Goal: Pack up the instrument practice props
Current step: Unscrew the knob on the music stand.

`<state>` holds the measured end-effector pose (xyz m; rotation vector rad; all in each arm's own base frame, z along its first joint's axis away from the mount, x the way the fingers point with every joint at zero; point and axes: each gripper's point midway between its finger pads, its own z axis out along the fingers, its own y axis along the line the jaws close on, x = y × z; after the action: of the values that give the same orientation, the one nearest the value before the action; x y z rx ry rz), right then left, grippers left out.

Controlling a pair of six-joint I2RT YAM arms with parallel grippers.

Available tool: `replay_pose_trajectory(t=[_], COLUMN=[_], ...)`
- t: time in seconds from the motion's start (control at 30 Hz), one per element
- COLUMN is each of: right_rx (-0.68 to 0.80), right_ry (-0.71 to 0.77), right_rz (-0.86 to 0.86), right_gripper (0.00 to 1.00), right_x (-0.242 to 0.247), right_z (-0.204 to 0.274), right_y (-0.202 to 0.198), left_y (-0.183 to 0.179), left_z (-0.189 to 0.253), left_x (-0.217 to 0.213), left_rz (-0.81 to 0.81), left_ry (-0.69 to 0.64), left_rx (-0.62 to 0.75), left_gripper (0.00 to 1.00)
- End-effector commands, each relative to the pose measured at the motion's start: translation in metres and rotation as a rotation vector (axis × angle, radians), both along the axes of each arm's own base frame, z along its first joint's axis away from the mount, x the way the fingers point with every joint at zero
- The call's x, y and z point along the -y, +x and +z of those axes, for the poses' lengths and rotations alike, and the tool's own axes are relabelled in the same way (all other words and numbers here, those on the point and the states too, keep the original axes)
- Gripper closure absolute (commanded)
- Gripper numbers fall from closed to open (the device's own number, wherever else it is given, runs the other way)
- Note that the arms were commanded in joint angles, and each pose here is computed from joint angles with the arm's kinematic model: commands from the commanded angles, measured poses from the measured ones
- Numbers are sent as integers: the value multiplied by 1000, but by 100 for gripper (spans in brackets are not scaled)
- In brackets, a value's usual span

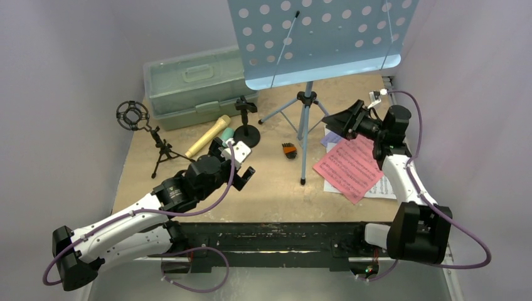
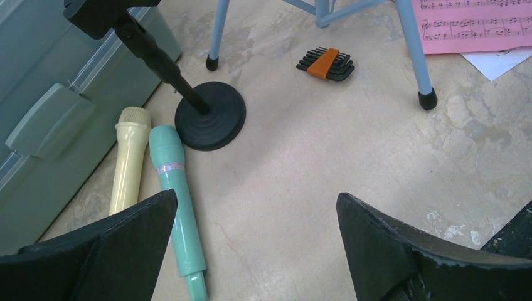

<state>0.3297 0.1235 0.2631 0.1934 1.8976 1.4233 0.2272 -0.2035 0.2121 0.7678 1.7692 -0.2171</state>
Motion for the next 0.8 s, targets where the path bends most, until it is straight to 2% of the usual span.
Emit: replay_pose_trajectory(t=[0.0, 0.23, 0.47, 0.6, 0.77], right_rx=[-49, 72, 363, 476, 561], right_ry=[101, 25, -196, -218, -160], right_rz=[-54, -49, -58, -65, -79], right_gripper=[30, 31, 34, 39, 44], right_x=[2, 1, 0, -7, -19], right_z=[18, 18, 17, 28, 42], right_y=[10, 8, 15, 18, 22], left_y=[4, 4, 4, 4, 4], left_z=[13, 12, 12, 12, 11], left_x=[1, 1, 1, 2, 1], left_rz=[6, 7, 6, 6, 9], left_ry=[-28, -25, -25, -25, -22], left_rx=[25, 24, 23, 22, 21], left_gripper=[1, 1, 1, 1, 1])
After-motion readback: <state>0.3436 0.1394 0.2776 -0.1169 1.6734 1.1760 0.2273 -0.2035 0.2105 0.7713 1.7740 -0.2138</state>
